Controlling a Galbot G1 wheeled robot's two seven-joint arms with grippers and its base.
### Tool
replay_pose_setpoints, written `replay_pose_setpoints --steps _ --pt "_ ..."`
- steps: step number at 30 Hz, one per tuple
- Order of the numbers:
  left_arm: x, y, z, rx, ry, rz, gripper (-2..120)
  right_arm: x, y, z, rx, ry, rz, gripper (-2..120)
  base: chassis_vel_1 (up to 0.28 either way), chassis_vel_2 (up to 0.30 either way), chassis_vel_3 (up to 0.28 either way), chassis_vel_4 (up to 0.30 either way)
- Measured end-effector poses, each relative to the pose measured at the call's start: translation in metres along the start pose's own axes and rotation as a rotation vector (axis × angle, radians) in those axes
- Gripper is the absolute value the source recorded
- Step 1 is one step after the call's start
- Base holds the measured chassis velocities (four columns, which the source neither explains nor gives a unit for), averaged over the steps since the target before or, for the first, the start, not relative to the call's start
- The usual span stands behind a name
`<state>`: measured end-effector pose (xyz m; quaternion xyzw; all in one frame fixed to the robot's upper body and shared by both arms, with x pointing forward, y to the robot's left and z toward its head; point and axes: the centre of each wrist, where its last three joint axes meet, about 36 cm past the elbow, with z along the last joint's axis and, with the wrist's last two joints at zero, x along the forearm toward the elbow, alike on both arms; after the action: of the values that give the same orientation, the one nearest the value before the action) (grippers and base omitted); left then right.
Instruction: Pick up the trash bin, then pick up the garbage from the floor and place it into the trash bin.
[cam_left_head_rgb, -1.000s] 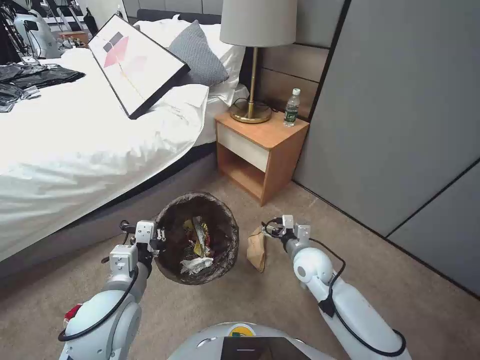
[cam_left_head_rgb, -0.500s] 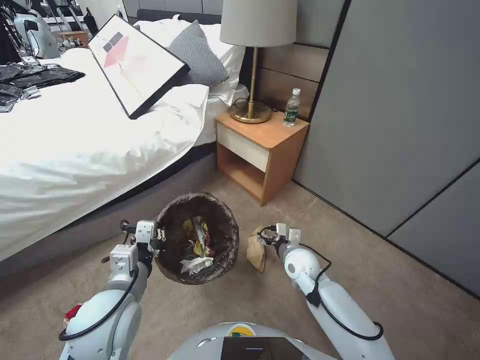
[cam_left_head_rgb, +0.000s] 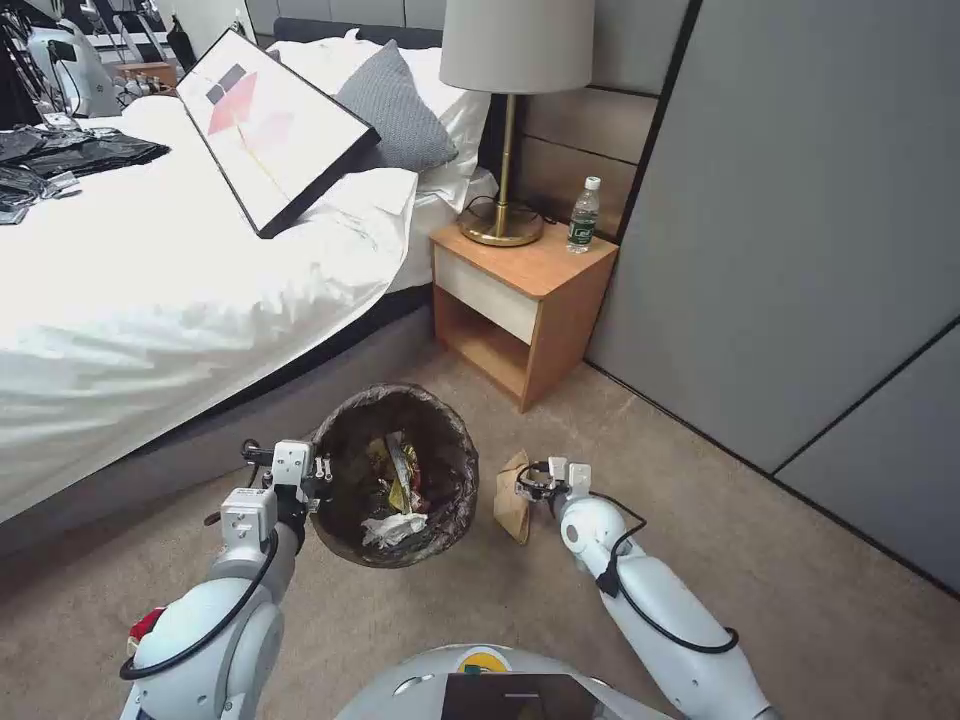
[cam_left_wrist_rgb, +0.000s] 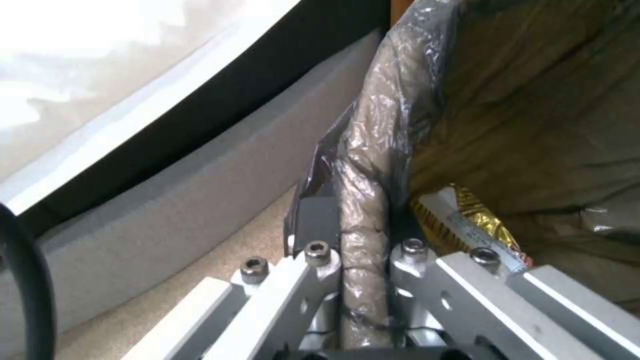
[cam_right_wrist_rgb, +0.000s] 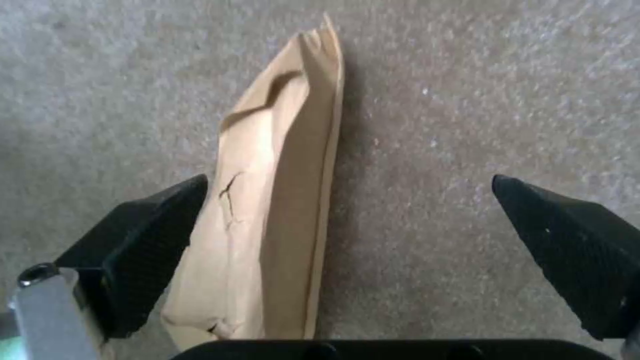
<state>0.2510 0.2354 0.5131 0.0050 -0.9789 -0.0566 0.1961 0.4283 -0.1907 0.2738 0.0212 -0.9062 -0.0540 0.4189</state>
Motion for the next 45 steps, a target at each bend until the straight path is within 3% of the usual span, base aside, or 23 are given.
replay_pose_setpoints --steps 27,33,37,40,45 --pt "-0.001 0.001 0.000 0.004 -0.003 -0.001 2 -0.028 0.011 0.013 0.016 0.051 -0.009 99 0.000 0.000 0.000 0.000" --pt "-0.001 0.000 0.000 0.006 -0.005 0.000 2 -0.031 0.011 0.017 0.013 0.060 -0.026 65 0.000 0.000 0.000 0.000" --pt "-0.001 0.000 0.000 0.005 -0.005 0.000 2 -0.032 0.012 0.019 0.012 0.062 -0.027 56 0.000 0.000 0.000 0.000" --pt "-0.001 0.000 0.000 0.004 -0.005 0.000 2 -0.033 0.013 0.019 0.012 0.059 -0.030 41 0.000 0.000 0.000 0.000" --pt "-0.001 0.000 0.000 0.003 -0.004 0.001 2 -0.033 0.013 0.020 0.013 0.058 -0.032 25 0.000 0.000 0.000 0.000"
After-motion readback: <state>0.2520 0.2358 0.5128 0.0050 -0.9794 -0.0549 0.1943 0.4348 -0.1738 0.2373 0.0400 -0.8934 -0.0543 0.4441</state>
